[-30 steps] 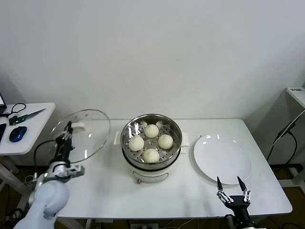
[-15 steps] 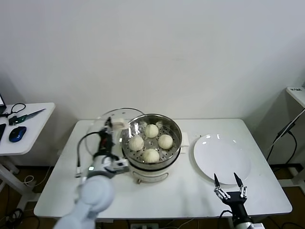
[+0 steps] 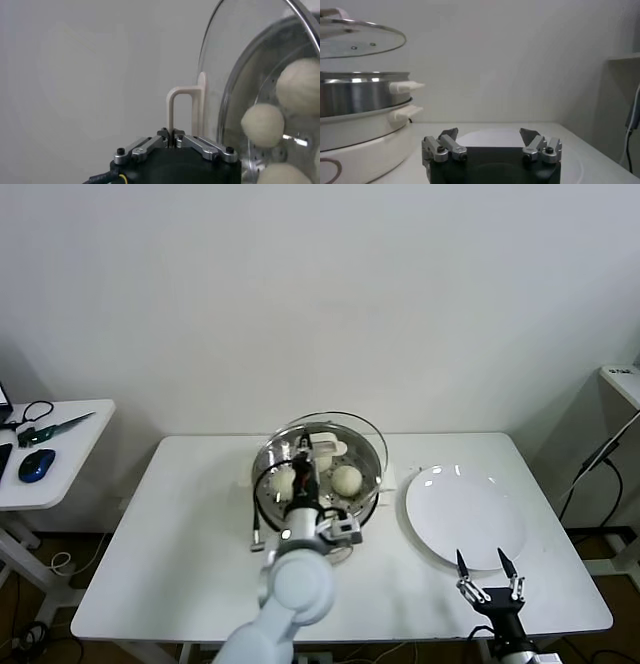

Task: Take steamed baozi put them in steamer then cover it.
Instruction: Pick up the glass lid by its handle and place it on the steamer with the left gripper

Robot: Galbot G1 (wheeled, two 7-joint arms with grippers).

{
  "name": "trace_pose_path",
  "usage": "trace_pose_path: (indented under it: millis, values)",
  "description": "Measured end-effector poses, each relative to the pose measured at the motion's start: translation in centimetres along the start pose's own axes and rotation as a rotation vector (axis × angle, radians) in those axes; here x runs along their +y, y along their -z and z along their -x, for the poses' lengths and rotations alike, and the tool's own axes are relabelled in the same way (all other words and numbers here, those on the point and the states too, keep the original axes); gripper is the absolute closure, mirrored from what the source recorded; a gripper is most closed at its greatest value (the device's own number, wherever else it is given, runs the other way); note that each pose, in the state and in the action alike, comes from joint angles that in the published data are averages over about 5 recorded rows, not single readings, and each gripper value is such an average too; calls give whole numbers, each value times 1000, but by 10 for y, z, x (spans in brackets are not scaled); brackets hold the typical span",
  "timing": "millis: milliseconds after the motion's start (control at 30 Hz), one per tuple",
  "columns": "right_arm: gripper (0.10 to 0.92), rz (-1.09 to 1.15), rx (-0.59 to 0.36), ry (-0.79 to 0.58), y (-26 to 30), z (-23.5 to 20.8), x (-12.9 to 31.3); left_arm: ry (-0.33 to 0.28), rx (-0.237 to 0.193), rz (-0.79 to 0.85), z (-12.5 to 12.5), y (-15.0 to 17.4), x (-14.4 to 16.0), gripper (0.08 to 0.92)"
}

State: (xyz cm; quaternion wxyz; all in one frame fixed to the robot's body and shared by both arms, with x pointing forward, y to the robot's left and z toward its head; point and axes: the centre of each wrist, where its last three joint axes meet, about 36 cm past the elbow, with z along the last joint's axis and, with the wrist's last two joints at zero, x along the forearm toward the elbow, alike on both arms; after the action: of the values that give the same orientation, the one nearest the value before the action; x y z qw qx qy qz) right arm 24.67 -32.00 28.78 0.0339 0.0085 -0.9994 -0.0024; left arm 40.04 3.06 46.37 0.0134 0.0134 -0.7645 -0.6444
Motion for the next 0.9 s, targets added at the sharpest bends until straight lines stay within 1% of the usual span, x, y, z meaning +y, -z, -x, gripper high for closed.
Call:
trace_pose_path:
  millis: [133,300,633,900]
  values:
    - [200,3,-5,-7,0,-1,-1,-5,2,15,1,9,-10,862]
    - [200,4,-15,-16,2,-1,-2,1,6,46,2,12,-20,862]
    - [200,9,-24,-22,3,-4,-1,-3,17,110,7,7,-39,862]
    - [200,14,-25,-24,2,-7,2,7,28,137,14,2,-46,862]
